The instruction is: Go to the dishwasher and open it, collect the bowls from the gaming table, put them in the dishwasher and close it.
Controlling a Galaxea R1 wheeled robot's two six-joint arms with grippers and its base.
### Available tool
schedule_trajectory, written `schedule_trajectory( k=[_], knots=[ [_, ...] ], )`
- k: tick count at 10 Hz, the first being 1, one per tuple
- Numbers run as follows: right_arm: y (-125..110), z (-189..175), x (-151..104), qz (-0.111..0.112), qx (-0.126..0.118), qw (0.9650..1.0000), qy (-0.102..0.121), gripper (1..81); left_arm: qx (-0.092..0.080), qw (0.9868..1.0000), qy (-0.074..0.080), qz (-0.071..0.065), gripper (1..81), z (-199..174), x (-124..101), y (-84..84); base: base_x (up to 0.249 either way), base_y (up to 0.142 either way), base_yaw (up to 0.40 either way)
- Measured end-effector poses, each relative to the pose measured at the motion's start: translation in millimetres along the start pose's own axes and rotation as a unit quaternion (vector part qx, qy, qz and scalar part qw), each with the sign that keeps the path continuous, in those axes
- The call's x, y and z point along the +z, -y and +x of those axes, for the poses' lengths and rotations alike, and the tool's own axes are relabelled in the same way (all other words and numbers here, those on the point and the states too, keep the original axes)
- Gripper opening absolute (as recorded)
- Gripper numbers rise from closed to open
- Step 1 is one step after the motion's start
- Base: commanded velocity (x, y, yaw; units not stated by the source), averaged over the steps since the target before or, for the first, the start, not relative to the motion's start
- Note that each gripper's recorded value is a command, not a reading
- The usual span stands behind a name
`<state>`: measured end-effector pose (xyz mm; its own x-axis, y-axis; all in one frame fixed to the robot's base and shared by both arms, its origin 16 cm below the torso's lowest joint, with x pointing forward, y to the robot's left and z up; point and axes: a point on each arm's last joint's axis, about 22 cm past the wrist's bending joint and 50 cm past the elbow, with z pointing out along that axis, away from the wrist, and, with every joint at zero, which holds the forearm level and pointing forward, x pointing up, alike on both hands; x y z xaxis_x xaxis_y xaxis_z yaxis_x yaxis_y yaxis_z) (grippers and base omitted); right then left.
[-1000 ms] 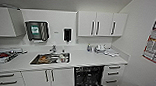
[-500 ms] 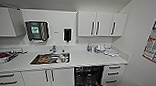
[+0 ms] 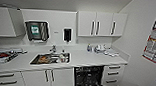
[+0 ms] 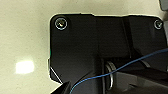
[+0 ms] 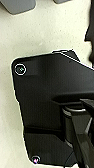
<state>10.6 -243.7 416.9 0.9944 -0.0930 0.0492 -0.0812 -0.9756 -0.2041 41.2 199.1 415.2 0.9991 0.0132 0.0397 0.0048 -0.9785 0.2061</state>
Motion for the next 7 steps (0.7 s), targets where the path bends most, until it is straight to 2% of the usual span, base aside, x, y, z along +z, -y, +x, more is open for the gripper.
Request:
schedule_trajectory(
  k=[2,4,5,7],
  knots=[
    [5,0,1,0.003,-0.002,1.0,0.0,81.1,-0.019,0.9995,-0.026,-0.006,81.1,20,0,-6.7,0.0,0.0,0.0],
    [8,0,1,0.005,-0.002,1.0,0.0,81.1,-0.017,0.9992,-0.035,-0.011,81.1,30,1,-14.2,0.0,0.0,0.0],
    [15,1,3,0.009,-0.002,1.0,0.0,81.1,-0.014,0.9992,-0.035,-0.013,81.1,32,1,-17.0,0.0,0.0,0.0],
    [31,-1,5,0.019,-0.004,0.9998,0.002,81.1,0.013,0.9991,-0.036,-0.019,81.1,34,1,-21.0,0.0,0.0,0.0]
  ],
)
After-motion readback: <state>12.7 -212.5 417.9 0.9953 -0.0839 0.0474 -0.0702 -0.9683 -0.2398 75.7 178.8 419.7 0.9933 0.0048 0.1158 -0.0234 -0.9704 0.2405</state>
